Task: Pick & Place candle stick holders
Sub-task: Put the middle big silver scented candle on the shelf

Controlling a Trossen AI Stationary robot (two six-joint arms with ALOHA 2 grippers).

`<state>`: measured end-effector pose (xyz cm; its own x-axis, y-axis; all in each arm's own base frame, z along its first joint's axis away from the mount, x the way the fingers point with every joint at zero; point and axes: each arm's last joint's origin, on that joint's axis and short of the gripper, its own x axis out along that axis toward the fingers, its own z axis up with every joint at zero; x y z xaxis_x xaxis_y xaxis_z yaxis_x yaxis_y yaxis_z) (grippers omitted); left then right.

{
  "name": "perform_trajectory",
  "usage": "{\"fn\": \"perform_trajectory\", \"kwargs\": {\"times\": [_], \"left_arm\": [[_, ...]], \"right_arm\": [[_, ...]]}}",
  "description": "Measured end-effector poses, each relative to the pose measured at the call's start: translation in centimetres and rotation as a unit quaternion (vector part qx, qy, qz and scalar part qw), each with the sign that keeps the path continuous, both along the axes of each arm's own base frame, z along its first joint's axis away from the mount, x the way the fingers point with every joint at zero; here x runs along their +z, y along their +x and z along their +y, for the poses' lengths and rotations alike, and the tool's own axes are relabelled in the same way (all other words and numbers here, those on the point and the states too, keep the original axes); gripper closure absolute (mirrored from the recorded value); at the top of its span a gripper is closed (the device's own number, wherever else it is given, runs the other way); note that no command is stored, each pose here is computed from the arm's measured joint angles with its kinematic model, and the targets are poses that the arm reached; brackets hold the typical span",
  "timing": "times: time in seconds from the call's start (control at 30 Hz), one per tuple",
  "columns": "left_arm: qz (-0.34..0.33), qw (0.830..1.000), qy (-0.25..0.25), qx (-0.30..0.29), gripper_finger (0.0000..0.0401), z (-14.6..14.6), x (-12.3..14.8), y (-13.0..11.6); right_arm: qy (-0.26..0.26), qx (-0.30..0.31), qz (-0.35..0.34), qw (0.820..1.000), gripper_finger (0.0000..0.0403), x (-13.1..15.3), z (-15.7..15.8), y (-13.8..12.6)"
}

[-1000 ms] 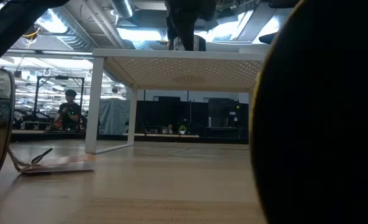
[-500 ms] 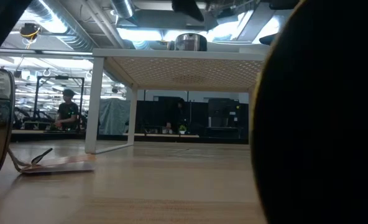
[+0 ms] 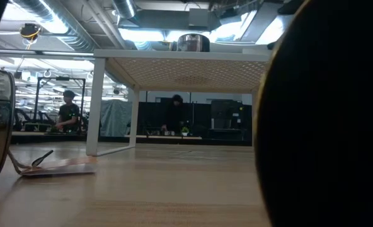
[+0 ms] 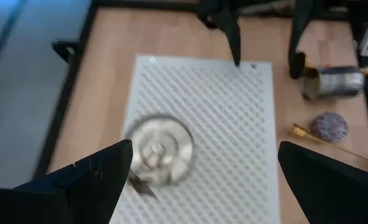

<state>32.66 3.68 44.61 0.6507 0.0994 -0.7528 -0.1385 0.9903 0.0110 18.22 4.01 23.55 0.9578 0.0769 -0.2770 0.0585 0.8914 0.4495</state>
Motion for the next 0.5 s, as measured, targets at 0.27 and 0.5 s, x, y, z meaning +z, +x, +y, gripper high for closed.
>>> {"fn": "perform_trajectory", "kwargs": {"times": [0.27, 0.5], "left_arm": [[-0.059, 0.998, 0.001, -0.017, 0.0001, -1.8, -3.1, -3.3], [-0.181, 0.983, 0.006, -0.016, 0.0001, -2.0, -7.6, -6.7]], "right_arm": [[0.004, 0.008, -0.011, 1.000, 0.0075, 0.2, 0.3, 0.0], [-0.016, 0.017, -0.061, 0.998, 0.0075, 1.1, 0.4, 0.2]]}}
